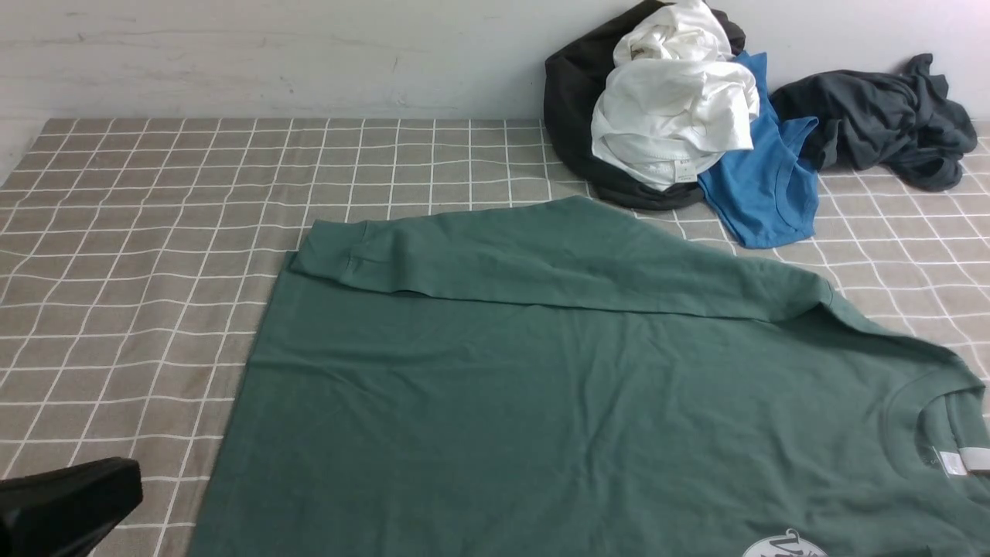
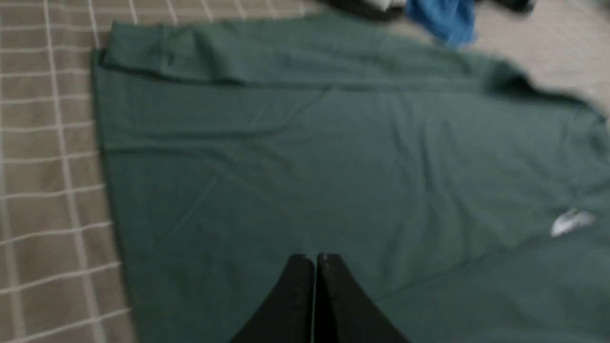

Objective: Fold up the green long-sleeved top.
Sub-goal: Use the left arm to clamp the cuff closest to it

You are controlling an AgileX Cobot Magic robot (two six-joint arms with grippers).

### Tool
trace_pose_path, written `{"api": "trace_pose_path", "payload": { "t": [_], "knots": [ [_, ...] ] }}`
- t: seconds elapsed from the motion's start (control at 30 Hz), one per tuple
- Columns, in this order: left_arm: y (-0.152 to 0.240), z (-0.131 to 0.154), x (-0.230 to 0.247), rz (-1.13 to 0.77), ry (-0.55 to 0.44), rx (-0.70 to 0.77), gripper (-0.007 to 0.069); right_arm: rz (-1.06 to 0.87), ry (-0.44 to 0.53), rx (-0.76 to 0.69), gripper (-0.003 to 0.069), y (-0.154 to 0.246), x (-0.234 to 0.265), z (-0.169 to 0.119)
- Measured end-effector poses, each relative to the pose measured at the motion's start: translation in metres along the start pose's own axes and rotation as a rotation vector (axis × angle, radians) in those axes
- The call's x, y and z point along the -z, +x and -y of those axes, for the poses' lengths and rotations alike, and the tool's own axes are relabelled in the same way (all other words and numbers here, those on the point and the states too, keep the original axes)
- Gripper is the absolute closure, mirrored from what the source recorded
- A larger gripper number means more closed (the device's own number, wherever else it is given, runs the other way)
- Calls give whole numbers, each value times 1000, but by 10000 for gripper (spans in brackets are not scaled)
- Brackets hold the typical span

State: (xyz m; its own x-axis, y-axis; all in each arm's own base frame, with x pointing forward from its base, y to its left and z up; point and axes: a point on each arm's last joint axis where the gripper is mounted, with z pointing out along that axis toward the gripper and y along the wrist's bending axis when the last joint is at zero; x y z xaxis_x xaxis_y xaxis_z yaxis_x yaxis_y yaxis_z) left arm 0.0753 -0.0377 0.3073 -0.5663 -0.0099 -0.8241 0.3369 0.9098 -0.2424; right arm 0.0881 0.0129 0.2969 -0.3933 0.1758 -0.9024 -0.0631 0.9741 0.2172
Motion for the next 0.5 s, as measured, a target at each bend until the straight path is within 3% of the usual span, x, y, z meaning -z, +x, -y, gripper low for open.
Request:
{"api": "trace_pose_path", "payload": {
  "t": [0.03,0.07,0.2,0.37,0.5],
  "knots": [
    [1,-1,0,-13,-7,-10,632,-12,3,10,666,0,-2,0],
    [-8,-7,-6,-134,-46,-74,632,-79,-6,87,666,-21,-4,-5],
    [-8,-22,-29,-465,-98,-217,624,-319,-102,212,666,-42,-19,-20],
    [1,-17,-61,-678,-20,-350,561,-669,-267,362,666,-24,-34,-40],
    [16,-7,-95,-818,41,-452,427,-816,-365,468,666,-9,-43,-55]
  ]
}}
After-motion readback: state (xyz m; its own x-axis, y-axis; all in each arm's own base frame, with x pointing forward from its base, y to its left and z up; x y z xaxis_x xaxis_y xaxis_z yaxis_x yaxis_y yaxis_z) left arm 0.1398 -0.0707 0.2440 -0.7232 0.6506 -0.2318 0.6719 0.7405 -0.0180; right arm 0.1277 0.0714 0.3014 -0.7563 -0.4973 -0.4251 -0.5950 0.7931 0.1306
